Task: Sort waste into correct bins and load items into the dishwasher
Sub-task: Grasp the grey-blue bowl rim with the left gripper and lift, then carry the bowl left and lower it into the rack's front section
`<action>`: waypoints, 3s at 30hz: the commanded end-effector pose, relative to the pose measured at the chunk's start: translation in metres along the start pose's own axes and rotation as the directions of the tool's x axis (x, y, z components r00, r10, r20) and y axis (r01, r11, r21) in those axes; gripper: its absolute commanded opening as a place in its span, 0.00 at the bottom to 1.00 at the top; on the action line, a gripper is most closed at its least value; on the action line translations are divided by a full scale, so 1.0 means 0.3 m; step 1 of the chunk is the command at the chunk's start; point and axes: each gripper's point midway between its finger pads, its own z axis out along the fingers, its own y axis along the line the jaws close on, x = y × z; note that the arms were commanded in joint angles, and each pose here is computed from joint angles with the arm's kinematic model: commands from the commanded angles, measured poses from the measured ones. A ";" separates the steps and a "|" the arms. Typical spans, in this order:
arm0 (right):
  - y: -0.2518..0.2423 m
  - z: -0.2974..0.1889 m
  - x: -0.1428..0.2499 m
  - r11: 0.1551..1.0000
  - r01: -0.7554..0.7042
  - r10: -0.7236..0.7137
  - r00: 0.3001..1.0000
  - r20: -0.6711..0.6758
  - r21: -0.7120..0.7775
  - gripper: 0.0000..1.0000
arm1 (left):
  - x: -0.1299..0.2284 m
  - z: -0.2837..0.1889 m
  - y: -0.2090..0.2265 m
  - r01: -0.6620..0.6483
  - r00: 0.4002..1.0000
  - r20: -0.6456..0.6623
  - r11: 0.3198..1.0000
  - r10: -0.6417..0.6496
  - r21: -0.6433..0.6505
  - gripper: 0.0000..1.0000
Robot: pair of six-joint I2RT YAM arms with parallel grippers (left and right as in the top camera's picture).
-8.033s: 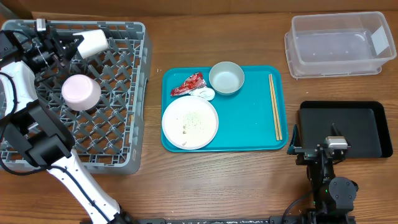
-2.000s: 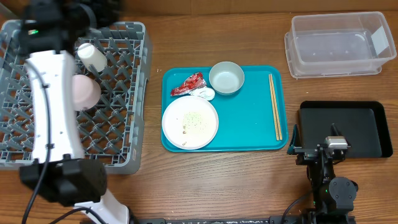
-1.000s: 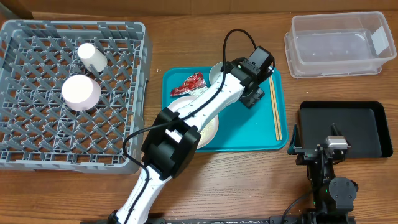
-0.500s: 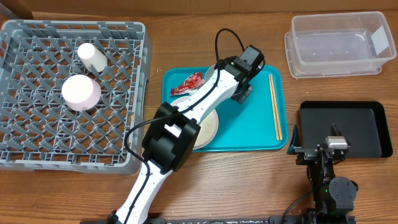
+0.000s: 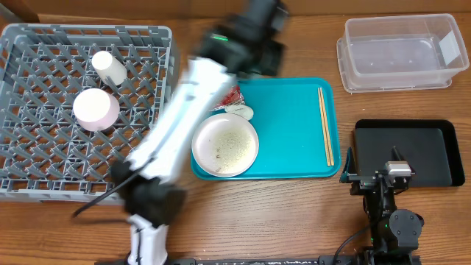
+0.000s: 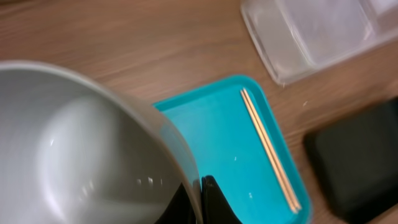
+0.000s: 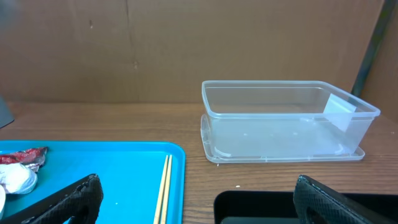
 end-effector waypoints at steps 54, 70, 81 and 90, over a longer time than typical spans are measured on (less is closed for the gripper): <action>-0.008 0.000 0.004 1.000 0.004 -0.004 1.000 0.006 0.012 1.00 | 0.645 -0.279 1.111 0.759 0.534 -0.212 0.353 -0.819 0.547 0.04; -0.008 0.000 0.004 1.000 0.004 -0.004 1.000 0.006 0.012 1.00 | 0.747 -0.324 1.173 0.839 0.439 -0.237 0.300 -0.866 0.454 0.04; -0.008 0.000 0.004 1.000 0.004 -0.004 1.000 0.006 0.012 1.00 | 0.757 -0.340 1.164 0.857 0.436 -0.263 0.308 -0.861 0.413 0.04; -0.008 0.000 0.004 1.000 0.004 -0.004 1.000 0.006 0.012 1.00 | 0.756 -0.349 1.197 0.861 0.425 -0.237 0.310 -0.873 0.404 0.04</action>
